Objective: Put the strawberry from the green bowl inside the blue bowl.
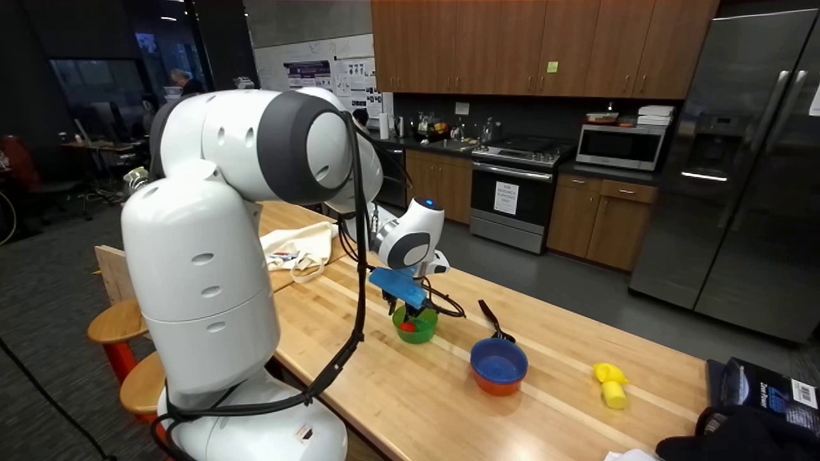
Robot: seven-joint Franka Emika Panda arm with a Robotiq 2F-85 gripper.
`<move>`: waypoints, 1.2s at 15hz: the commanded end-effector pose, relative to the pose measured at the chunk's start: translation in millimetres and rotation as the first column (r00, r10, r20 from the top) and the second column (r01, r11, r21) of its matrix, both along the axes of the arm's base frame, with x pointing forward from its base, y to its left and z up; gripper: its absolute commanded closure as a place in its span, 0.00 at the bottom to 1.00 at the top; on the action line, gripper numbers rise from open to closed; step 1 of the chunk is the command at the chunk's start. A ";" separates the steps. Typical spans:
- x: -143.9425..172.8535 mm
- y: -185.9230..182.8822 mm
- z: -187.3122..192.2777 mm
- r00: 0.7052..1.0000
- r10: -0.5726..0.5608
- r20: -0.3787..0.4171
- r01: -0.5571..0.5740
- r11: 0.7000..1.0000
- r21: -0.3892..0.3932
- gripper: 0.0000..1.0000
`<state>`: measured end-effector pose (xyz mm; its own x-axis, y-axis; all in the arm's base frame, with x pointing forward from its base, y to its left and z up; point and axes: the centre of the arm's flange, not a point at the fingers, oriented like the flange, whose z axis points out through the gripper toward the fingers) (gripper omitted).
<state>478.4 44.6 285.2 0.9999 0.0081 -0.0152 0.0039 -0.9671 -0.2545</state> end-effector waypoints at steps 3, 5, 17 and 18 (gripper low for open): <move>-3.7 -6.8 16.0 0.999 0.036 -0.006 -0.036 0.999 -0.019 0.09; -3.5 -5.5 24.0 0.999 0.040 -0.006 -0.041 0.999 -0.020 0.01; -9.7 -25.1 49.5 1.000 -0.007 -0.020 0.005 0.994 -0.108 0.00; -9.9 -27.7 47.0 1.000 -0.019 -0.021 0.017 0.993 -0.117 0.00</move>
